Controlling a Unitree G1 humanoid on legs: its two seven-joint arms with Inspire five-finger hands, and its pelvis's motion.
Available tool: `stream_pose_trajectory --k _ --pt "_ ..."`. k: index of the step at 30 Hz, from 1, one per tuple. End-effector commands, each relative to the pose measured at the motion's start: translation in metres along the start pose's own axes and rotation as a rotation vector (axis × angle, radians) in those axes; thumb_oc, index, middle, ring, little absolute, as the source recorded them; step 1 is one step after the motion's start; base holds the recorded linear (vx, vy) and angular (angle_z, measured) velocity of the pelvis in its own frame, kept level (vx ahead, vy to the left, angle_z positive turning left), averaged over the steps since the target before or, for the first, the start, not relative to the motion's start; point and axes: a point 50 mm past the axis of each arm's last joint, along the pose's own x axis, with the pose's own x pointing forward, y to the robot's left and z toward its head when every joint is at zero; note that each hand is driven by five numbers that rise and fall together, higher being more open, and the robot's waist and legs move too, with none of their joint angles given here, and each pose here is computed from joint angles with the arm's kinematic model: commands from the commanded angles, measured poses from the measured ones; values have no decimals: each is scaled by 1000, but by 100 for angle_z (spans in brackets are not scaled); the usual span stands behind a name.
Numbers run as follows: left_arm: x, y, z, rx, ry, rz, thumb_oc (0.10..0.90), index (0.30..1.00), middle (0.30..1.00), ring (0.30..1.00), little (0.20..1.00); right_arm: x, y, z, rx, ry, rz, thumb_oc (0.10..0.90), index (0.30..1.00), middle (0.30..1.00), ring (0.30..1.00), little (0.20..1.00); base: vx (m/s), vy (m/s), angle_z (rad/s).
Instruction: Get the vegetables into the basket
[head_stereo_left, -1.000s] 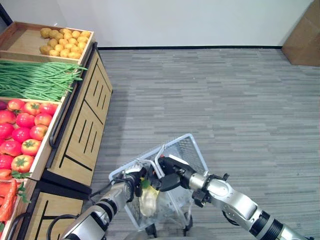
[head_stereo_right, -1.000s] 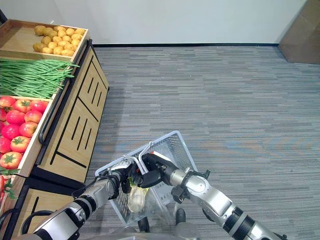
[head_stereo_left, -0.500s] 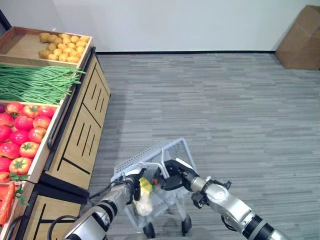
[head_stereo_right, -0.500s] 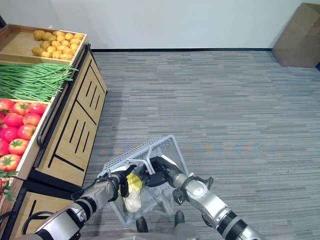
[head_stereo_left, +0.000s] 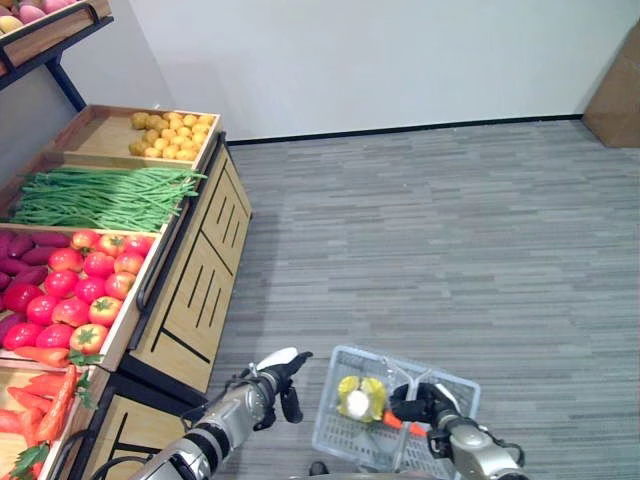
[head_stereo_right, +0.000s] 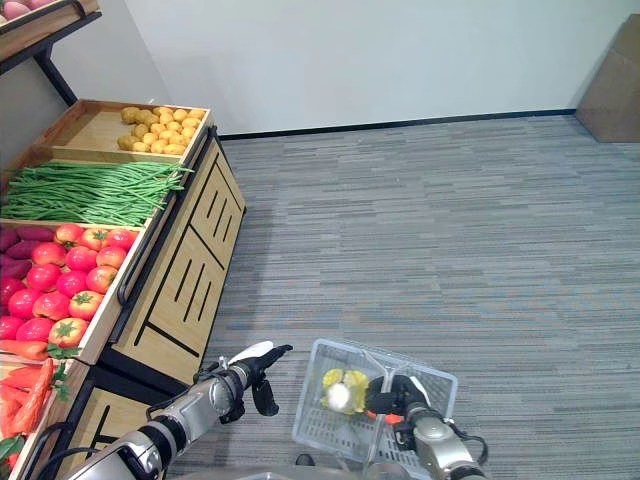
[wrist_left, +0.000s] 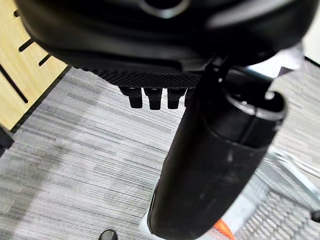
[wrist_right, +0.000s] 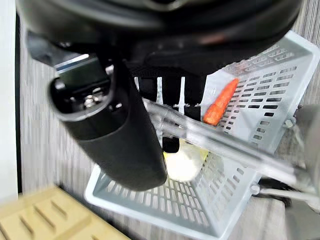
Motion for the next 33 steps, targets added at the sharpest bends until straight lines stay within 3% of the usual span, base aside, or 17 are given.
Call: stream_pose_trajectory --k 1,9,17,25,33 --pt "3 36 -3 -64 -6 101 900 1000 1000 1000 1000 4 -28 17 -70 -62 -102 400 300 300 300 300 -21 11 4" --pt "-6 17 -60 -182 253 97 900 1000 1000 1000 1000 -9 -64 -49 51 203 -246 400 300 300 300 300 5 -2 7" --pt "-23 -22 -98 -355 484 60 900 1000 1000 1000 1000 -23 -60 -90 114 365 -269 400 300 300 300 300 -15 -19 0" --pt "-42 -45 -123 -445 598 54 900 1000 1000 1000 1000 -40 -65 -120 -9 492 -273 400 300 300 300 300 -5 -40 -2" --pt "-50 -60 -129 -482 631 29 900 1000 1000 1000 1000 -51 -64 -139 11 557 -274 400 300 300 300 300 3 -11 -2"
